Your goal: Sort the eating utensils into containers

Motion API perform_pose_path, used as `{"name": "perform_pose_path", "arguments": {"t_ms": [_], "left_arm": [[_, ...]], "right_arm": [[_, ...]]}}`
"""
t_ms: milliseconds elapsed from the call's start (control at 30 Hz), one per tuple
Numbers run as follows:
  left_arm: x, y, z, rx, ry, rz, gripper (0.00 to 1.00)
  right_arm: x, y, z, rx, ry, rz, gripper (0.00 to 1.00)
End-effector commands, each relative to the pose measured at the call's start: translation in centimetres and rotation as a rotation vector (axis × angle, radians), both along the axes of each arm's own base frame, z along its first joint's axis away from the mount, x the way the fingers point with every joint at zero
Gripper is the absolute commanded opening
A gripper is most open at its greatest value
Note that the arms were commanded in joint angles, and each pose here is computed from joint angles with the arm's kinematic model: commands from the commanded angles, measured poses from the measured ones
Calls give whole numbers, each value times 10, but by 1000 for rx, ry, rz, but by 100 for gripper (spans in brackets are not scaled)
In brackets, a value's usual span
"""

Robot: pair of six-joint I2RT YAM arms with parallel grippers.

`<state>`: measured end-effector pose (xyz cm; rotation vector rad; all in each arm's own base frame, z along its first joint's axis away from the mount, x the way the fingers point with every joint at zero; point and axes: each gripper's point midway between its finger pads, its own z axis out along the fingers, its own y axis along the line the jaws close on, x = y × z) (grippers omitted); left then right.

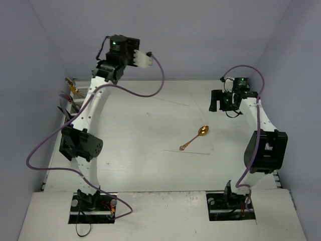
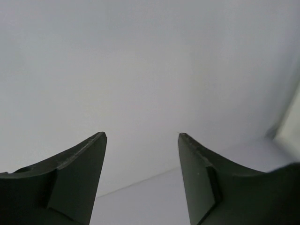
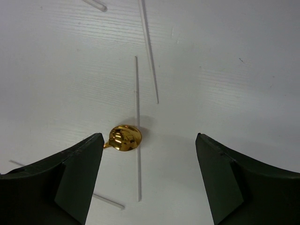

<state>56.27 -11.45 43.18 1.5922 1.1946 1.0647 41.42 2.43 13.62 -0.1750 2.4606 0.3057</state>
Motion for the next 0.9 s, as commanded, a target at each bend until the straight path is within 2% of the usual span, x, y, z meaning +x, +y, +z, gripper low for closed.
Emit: {"name": "perform_pose_path", "arguments": {"t_ms": [0, 167, 267, 300, 367, 500, 633, 867], "left_arm": [[-51, -47, -33, -627, 189, 105, 62], [-102, -116, -91, -1087, 534, 143, 63], [-154, -183, -115, -1284, 890, 48, 62], [-172, -204, -125, -1300, 995, 10, 61], [-199, -234, -145, -1271, 1107, -38, 61], [-238, -299, -167, -1247, 1216, -89, 59], [-258, -340, -198, -1181, 1258, -76, 59], [-252, -370, -262, -1104, 1270, 56, 58]], "right_arm": [[12, -25, 28, -8, -83, -100, 77], [16, -40, 30, 4, -80, -165, 77], [18, -50, 30, 21, -76, -198, 78], [18, -53, 30, 28, -76, -208, 78], [19, -61, 29, 43, -73, -226, 78], [18, -62, 24, 58, -58, -232, 78], [16, -67, 21, 59, -51, -245, 78], [17, -75, 20, 79, -48, -264, 78]]}}
